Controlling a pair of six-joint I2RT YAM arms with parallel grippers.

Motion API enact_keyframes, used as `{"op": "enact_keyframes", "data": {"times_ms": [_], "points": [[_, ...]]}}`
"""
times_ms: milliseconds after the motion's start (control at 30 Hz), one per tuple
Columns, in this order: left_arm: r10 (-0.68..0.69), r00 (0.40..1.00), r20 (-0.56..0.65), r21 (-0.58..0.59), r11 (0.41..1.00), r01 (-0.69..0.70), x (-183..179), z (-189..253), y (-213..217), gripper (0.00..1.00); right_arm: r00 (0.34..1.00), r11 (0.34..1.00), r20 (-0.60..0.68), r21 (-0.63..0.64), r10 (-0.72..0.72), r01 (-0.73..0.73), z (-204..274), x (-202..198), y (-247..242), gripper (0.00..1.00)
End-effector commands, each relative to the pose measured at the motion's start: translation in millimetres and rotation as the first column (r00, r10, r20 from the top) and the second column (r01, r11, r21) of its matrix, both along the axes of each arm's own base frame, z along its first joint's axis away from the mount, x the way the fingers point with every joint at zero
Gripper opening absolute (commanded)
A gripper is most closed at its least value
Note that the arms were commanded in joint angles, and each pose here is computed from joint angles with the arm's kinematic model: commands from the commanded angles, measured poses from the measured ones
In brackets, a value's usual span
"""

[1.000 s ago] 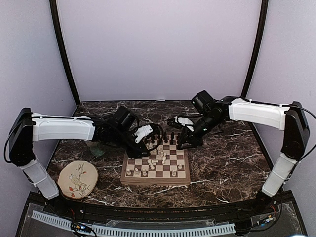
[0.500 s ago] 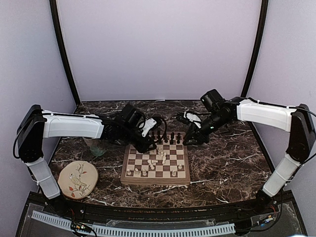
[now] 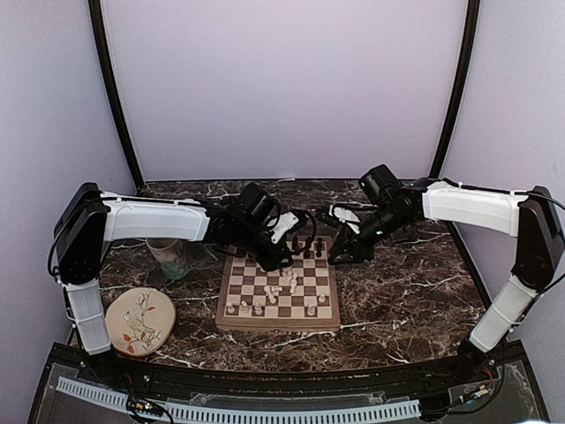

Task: Set up the chess pieces on the board
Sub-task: Pick up the chess pile from the chessboard.

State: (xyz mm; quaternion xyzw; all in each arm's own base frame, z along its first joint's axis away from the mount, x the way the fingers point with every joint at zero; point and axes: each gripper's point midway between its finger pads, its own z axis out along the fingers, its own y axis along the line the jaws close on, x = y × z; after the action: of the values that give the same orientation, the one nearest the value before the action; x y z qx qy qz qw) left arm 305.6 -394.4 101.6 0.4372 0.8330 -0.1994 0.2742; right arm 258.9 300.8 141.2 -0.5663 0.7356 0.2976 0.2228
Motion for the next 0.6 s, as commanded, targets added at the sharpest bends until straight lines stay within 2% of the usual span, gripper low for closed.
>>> {"op": "enact_keyframes", "data": {"times_ms": [0, 333, 567], "points": [[-0.035, 0.999, -0.021, 0.06, 0.998, 0.036, -4.9, -2.9, 2.4, 0.28, 1.0, 1.0, 0.016, 0.027, -0.001, 0.0, 6.6, 1.4, 2.4, 0.3], [-0.027, 0.999, -0.023, 0.117, 0.993, 0.03, -1.3, -13.6, 7.1, 0.2, 1.0, 1.0, 0.021, 0.022, -0.005, 0.005, 3.3, 0.1, -1.2, 0.3], [-0.034, 0.999, -0.037, 0.104, 0.994, 0.038, -3.4, -13.9, 4.5, 0.18, 1.0, 1.0, 0.021, 0.027, -0.003, 0.002, 4.2, 0.4, -1.0, 0.3]]}}
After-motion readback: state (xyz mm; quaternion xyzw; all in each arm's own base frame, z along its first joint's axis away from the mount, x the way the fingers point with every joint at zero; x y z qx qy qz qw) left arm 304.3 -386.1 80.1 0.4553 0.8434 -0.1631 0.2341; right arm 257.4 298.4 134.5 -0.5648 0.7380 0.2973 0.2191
